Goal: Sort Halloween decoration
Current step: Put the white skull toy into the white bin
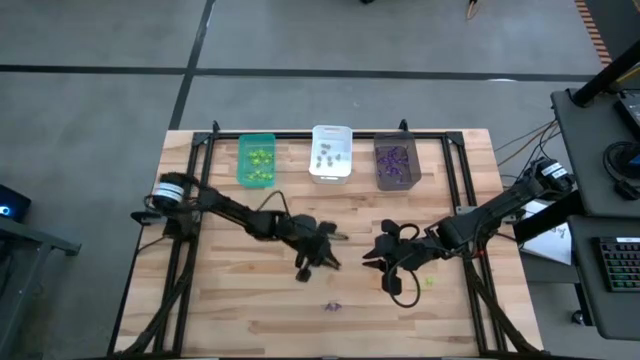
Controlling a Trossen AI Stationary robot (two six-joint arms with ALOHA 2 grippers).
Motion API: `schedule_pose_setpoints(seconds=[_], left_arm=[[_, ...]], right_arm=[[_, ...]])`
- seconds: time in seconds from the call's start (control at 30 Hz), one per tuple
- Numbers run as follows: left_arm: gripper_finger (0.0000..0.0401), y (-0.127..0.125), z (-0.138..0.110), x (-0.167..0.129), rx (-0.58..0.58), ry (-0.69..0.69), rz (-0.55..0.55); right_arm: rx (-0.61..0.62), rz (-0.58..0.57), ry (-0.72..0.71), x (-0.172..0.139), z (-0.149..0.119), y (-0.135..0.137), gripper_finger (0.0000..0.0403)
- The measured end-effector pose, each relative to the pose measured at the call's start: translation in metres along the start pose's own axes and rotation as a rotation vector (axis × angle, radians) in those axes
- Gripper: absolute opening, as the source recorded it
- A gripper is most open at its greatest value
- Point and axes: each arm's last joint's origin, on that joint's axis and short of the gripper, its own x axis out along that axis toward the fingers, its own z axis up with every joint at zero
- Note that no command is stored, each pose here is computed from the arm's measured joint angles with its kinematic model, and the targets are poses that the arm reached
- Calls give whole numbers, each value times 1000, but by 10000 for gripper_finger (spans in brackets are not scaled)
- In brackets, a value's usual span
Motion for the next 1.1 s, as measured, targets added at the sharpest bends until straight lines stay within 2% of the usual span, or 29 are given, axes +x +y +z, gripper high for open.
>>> schedule_pose_setpoints(seconds=[0.33, 0.43, 0.57, 0.8, 1.1], left_arm=[[0, 49, 36, -76, -72, 77, 448], [0, 70, 36, -96, -142, 68, 576], [0, 100, 37, -118, -293, 60, 746], [2, 144, 45, -145, -390, 94, 866], [2, 195, 43, -137, -414, 344, 867]], right_arm=[[40, -15, 12, -8, 15, 4, 70], [40, -16, 10, -8, 16, 5, 70], [38, -21, 9, -8, 16, 4, 70], [31, -34, 26, -8, 14, 3, 70], [21, -65, 46, -9, 12, 1, 70]])
